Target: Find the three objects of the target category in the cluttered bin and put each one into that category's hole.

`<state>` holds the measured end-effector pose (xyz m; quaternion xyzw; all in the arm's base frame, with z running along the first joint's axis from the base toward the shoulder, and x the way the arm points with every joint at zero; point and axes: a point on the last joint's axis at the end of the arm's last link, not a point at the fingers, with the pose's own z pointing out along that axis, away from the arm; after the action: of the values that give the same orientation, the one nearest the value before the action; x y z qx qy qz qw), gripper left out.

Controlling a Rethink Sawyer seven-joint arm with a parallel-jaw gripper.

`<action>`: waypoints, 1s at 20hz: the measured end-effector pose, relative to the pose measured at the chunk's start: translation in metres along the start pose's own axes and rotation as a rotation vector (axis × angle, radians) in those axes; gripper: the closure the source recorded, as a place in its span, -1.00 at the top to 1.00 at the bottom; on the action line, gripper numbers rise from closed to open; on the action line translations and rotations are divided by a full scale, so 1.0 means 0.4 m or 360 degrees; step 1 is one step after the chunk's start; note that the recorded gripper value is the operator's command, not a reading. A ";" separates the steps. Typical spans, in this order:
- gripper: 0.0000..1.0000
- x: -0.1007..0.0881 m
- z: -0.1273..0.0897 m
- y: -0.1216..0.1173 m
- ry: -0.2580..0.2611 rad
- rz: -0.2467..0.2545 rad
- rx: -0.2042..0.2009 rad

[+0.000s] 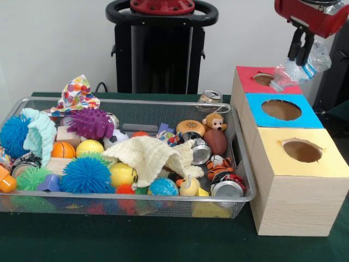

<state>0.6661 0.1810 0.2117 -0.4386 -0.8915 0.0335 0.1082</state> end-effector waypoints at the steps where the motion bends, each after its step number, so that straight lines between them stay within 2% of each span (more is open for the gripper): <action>1: -1.00 -0.001 0.000 0.000 -0.0005 0.0000 -0.0006; 9: -1.00 -0.044 -0.002 -0.012 -0.0050 0.0039 -0.0099; 13: -1.00 -0.058 0.011 -0.035 -0.0039 0.0063 -0.0092; 20: -1.00 -0.057 0.015 -0.034 -0.0033 0.0058 -0.0090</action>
<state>0.6676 0.1549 0.2043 -0.4573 -0.8850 0.0147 0.0857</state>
